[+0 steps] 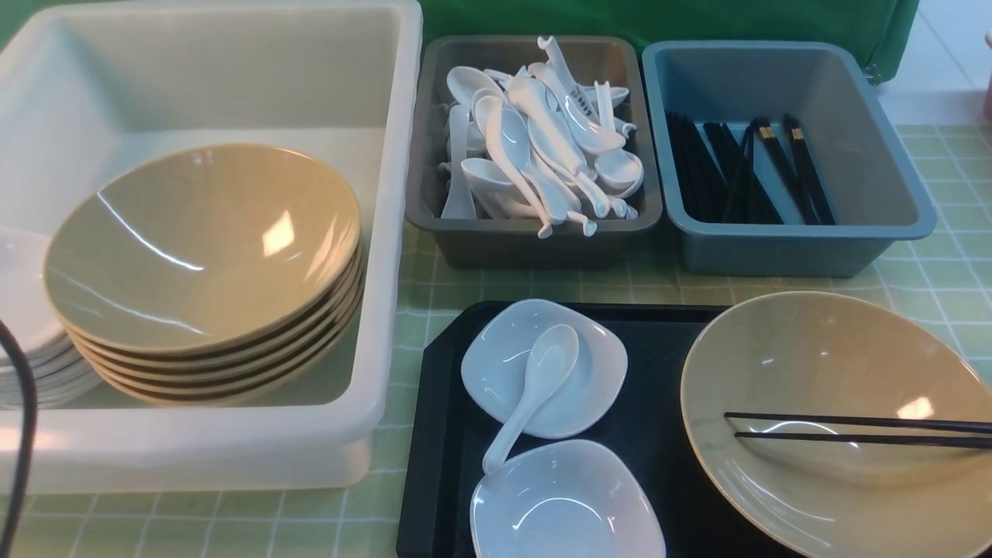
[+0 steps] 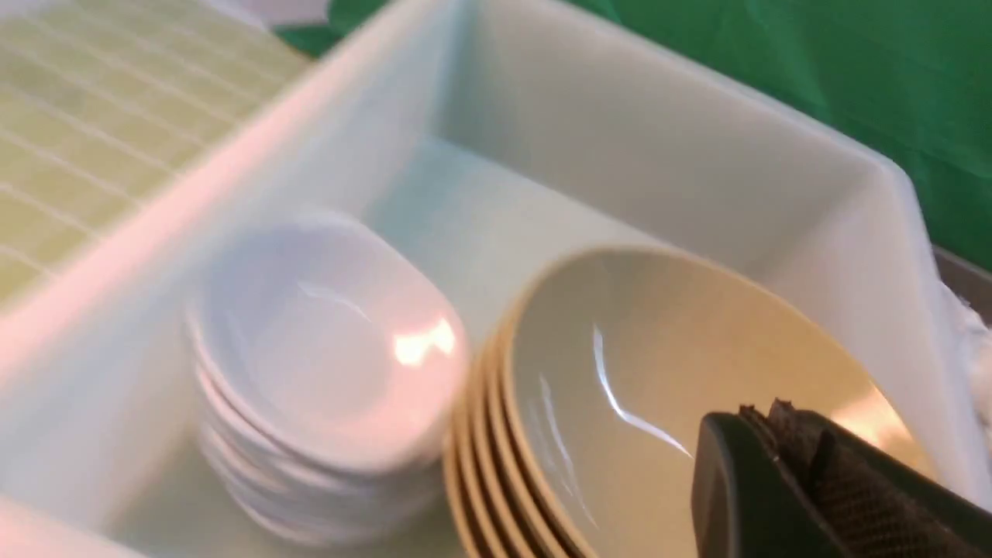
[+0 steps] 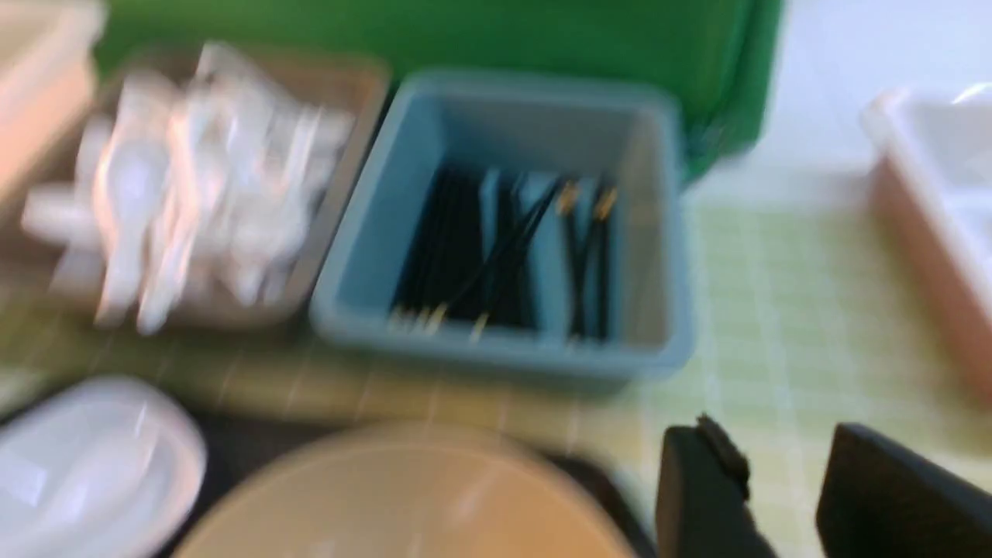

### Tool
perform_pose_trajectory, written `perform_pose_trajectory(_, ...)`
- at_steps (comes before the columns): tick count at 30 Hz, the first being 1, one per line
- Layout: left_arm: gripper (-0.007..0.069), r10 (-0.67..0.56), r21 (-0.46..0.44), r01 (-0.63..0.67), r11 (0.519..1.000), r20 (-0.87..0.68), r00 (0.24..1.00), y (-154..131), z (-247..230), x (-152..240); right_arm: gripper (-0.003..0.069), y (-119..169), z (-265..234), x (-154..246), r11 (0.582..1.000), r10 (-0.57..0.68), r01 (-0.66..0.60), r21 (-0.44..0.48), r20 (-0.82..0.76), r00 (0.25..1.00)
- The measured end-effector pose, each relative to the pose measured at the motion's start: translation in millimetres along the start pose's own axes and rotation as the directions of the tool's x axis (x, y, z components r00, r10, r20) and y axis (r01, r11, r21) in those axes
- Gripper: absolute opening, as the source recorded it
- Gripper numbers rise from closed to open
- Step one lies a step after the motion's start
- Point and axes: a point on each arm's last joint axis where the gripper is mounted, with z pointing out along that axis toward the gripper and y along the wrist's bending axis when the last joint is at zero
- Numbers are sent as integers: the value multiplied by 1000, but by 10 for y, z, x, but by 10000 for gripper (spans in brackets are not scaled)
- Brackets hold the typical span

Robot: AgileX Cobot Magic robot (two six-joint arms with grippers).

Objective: On green table put chopsticks spoon bowls plates into blue grey white boxes.
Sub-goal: 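Move the grippers toward the tableware on the black tray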

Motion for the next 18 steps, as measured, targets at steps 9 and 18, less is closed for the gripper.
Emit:
perform_pose_trajectory(9, -1, 350, 536, -172, 827, -250, 903, -639, -14, 244, 237, 521, 482, -51, 883, -365, 229, -409, -295, 883)
perform_pose_trajectory(18, -1, 616, 808, -312, 499, -78, 784, -1065, -143, 110, 317, 772, 1211, 72, 780, -619, 347, -522, -556, 555)
